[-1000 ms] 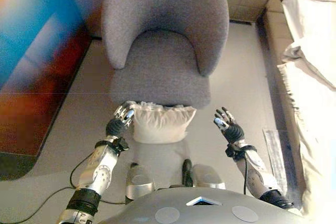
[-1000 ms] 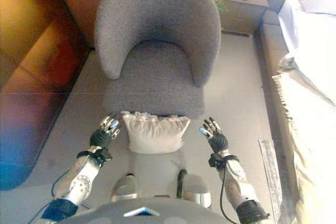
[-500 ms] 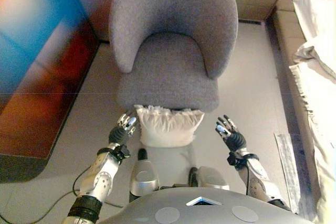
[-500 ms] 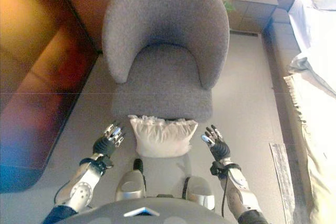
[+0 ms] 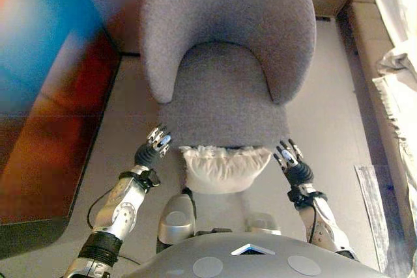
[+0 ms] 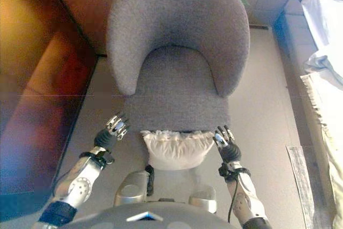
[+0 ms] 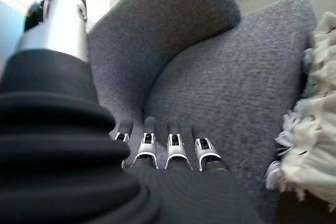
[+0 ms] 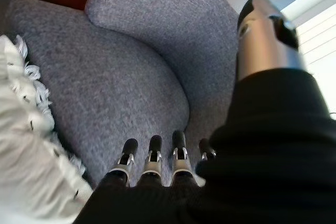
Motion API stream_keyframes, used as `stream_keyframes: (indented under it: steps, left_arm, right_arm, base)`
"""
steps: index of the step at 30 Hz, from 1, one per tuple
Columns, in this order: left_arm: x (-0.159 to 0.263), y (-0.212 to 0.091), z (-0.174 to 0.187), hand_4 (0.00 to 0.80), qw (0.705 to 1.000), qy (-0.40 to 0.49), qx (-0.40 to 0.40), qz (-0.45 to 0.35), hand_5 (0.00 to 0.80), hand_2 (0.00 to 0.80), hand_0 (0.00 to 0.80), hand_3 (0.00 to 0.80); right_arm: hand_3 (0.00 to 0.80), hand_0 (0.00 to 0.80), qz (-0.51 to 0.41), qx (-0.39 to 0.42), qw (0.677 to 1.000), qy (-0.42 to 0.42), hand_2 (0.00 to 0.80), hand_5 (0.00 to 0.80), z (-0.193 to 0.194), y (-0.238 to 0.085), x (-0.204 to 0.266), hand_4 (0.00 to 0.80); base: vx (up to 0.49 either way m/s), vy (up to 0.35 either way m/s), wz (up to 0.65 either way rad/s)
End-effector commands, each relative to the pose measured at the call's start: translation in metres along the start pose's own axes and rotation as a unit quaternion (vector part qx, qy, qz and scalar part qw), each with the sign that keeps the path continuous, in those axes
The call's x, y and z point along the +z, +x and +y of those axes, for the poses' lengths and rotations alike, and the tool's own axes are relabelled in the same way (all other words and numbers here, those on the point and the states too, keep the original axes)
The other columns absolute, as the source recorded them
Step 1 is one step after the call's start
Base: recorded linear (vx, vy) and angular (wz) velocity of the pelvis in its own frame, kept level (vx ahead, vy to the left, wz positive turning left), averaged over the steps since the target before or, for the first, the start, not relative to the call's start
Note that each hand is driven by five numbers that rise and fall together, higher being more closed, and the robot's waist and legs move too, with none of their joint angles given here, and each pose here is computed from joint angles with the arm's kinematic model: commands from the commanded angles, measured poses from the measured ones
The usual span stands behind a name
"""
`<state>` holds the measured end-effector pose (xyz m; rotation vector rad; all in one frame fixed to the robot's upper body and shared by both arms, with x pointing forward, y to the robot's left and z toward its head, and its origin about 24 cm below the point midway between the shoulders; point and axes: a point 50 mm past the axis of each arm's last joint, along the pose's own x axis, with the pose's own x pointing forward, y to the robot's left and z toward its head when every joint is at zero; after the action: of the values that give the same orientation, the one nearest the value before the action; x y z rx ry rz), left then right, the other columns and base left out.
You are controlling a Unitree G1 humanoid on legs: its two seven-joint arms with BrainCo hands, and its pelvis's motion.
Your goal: Pick up the cushion and take it to the sofa
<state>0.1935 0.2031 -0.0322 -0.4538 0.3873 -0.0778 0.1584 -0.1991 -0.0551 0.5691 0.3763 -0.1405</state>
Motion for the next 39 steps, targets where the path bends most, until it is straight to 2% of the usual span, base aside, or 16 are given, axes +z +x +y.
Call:
stream_keyframes:
  steps: [1,7,14,18,21,26,34,39]
  left_arm:
    - [0.006,-0.013,-0.003,0.0,1.0,0.013,-0.01,-0.018,0.0,0.0,0.0,0.0]
    - [0.021,-0.003,-0.003,0.0,0.998,0.02,0.009,-0.051,0.0,0.0,0.0,0.0]
    - [0.025,-0.001,0.0,0.0,0.997,0.038,0.035,-0.059,0.0,0.0,0.0,0.0]
    - [0.029,0.007,-0.001,0.0,0.995,0.063,0.027,-0.071,0.0,0.0,0.0,0.0]
    - [0.037,0.019,-0.009,0.0,0.994,0.068,0.005,-0.084,0.0,0.0,0.0,0.0]
    - [0.04,0.02,-0.005,0.0,0.991,0.074,0.021,-0.108,0.0,0.0,0.0,0.0]
    - [0.082,0.044,-0.013,0.0,0.975,0.112,0.029,-0.192,0.0,0.0,0.0,0.0]
    - [0.1,0.057,-0.029,0.0,0.964,0.137,0.032,-0.226,0.0,0.0,0.0,0.0]
  right_arm:
    - [0.0,0.0,-0.043,0.003,0.999,0.002,0.0,0.0,0.005,-0.004,0.011,0.0]
    - [0.0,0.0,-0.046,0.039,0.998,-0.005,0.0,0.0,0.01,0.004,0.012,0.0]
    - [0.0,0.0,-0.025,0.055,0.998,-0.02,0.0,0.0,0.02,0.016,0.011,0.0]
    - [0.0,0.0,-0.036,0.046,0.996,-0.061,0.0,0.0,0.017,0.02,0.017,0.0]
    - [0.0,0.0,-0.063,0.033,0.994,-0.081,0.0,0.0,0.014,0.025,0.03,0.0]
    - [0.0,0.0,-0.082,0.041,0.99,-0.109,0.0,0.0,0.013,0.031,0.046,0.0]
    - [0.0,0.0,-0.127,0.024,0.984,-0.119,0.0,0.0,0.023,0.063,0.08,0.0]
    - [0.0,0.0,-0.17,0.058,0.965,-0.192,0.0,0.0,0.041,0.068,0.101,0.0]
  base:
    - [0.132,0.021,-0.31]
    - [0.01,-0.196,-0.19]
    - [-0.023,-0.279,0.3]
    - [-0.105,-0.11,0.06]
    - [-0.194,0.001,0.42]
    - [-0.089,0.142,0.07]
    - [-0.19,0.063,-0.12]
    - [-0.135,0.042,0.11]
